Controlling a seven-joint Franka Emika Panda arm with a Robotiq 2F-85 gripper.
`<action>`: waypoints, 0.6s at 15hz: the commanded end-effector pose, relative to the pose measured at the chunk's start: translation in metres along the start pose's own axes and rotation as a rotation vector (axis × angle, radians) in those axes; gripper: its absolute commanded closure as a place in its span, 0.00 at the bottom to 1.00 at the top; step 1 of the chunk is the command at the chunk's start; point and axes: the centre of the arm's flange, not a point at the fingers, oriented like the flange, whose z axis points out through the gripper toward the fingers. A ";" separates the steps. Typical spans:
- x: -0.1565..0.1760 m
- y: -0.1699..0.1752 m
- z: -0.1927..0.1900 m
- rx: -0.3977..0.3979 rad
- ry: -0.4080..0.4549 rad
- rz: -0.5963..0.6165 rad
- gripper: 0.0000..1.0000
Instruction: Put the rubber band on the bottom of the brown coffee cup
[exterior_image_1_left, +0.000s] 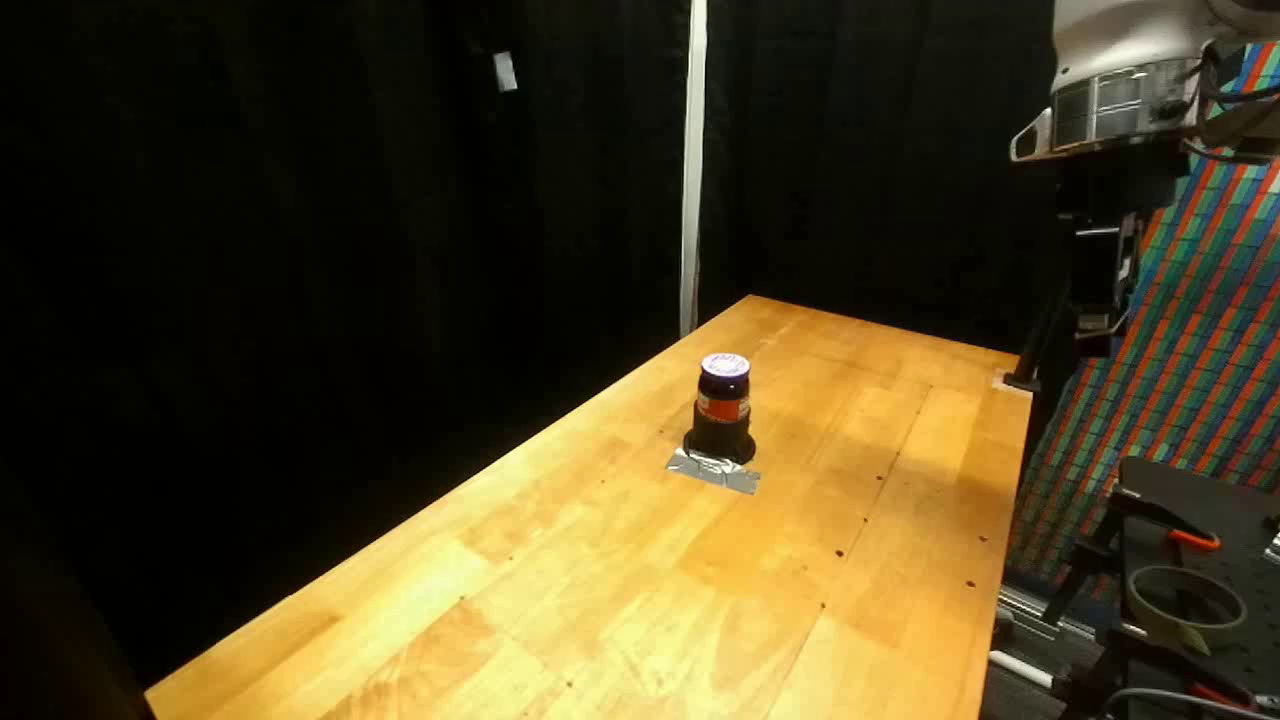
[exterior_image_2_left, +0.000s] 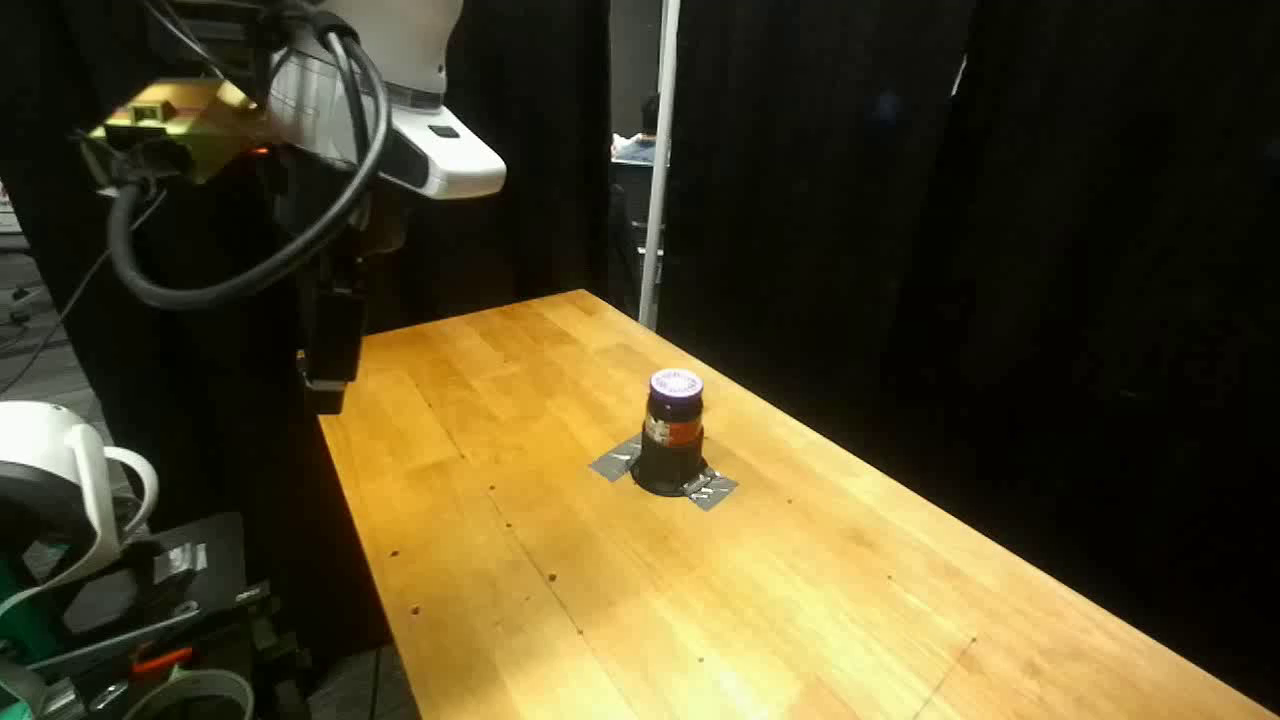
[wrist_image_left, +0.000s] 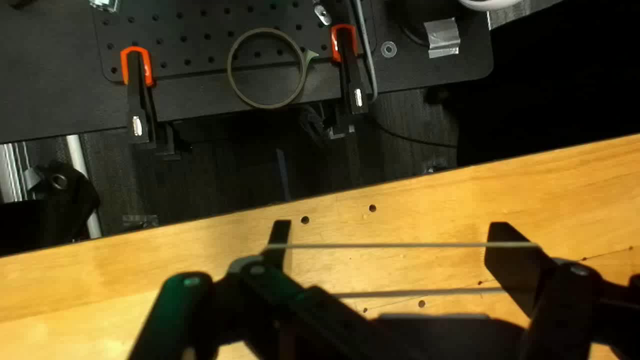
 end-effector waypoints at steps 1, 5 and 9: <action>0.000 0.000 -0.001 0.000 0.002 0.000 0.00; 0.000 0.000 -0.001 0.001 0.004 -0.001 0.00; 0.053 -0.008 -0.010 -0.048 0.015 -0.158 0.00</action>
